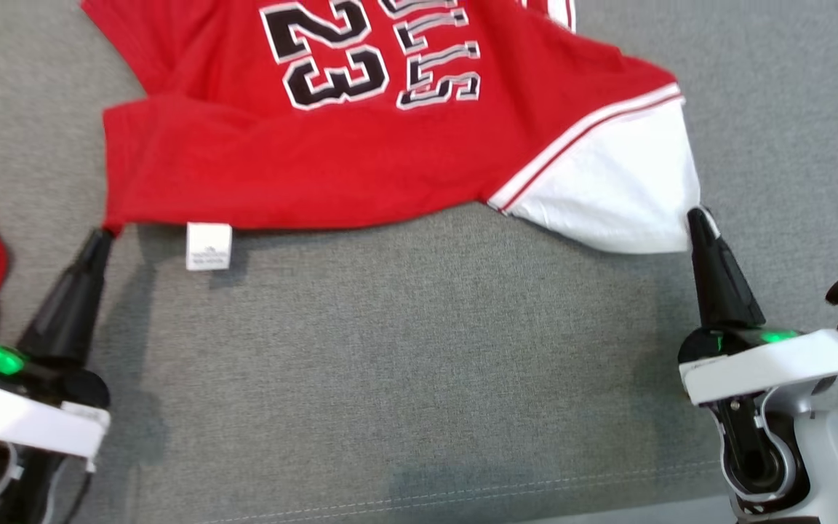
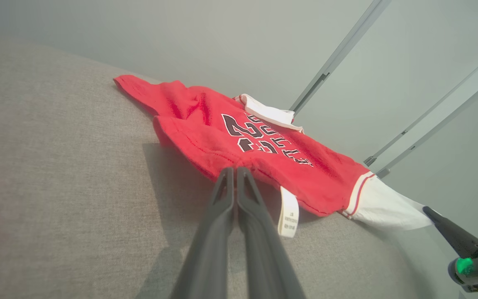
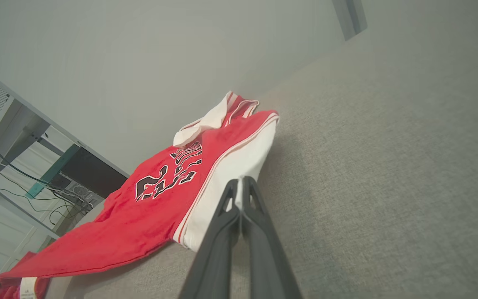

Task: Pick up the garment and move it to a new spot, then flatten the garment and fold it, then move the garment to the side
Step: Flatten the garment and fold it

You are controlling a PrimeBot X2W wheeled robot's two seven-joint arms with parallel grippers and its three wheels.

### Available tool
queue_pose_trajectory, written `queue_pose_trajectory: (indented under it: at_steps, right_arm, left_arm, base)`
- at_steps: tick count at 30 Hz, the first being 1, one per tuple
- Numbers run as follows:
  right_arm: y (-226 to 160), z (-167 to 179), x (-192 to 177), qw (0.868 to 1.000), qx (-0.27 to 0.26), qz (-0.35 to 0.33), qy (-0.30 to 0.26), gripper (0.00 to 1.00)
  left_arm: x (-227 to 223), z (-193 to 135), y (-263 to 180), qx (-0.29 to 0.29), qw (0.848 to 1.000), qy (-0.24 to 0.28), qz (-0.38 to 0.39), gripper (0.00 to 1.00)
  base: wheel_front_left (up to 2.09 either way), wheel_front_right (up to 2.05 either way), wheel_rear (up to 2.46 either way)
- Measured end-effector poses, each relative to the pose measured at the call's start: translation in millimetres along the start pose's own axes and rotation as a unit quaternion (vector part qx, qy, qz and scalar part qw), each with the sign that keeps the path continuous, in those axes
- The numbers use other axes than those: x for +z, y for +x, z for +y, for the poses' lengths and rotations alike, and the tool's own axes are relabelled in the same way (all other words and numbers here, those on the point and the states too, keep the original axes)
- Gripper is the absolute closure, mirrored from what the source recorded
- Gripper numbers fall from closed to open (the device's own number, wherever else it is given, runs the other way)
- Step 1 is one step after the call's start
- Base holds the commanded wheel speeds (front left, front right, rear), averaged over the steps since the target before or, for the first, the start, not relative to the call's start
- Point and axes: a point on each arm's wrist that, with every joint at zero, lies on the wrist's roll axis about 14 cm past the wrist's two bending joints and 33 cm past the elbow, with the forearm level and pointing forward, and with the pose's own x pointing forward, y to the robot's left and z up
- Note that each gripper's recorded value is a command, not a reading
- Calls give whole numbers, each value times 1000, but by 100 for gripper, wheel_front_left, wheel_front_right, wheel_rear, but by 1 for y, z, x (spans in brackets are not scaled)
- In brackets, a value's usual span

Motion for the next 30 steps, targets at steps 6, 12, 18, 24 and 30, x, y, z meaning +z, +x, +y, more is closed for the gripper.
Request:
queue_pose_trajectory:
  at_steps: [6, 12, 18, 24, 30]
  right_arm:
    - [-22, 14, 4, 999, 10, 48, 5, 100]
    - [-43, 26, -7, 991, 19, 130, -2, 100]
    - [-61, 40, 6, 982, 36, 186, -19, 100]
    - [-70, 62, 58, 986, 67, 149, -34, 100]
    - [-75, 77, 86, 988, 93, 119, -31, 100]
  left_arm:
    - [-17, -15, -34, 15, 1000, 16, 16, 100]
    - [-21, -21, -59, 31, 999, 34, 17, 100]
    - [-19, -28, -76, 33, 996, 79, 15, 100]
    - [-9, -40, -85, 21, 996, 92, 1, 100]
    - [18, -38, -91, 26, 995, 94, -34, 100]
  base:
    - [0, 0, 0]
    - [0, 0, 0]
    - [0, 0, 0]
    - [0, 0, 0]
    - [0, 0, 0]
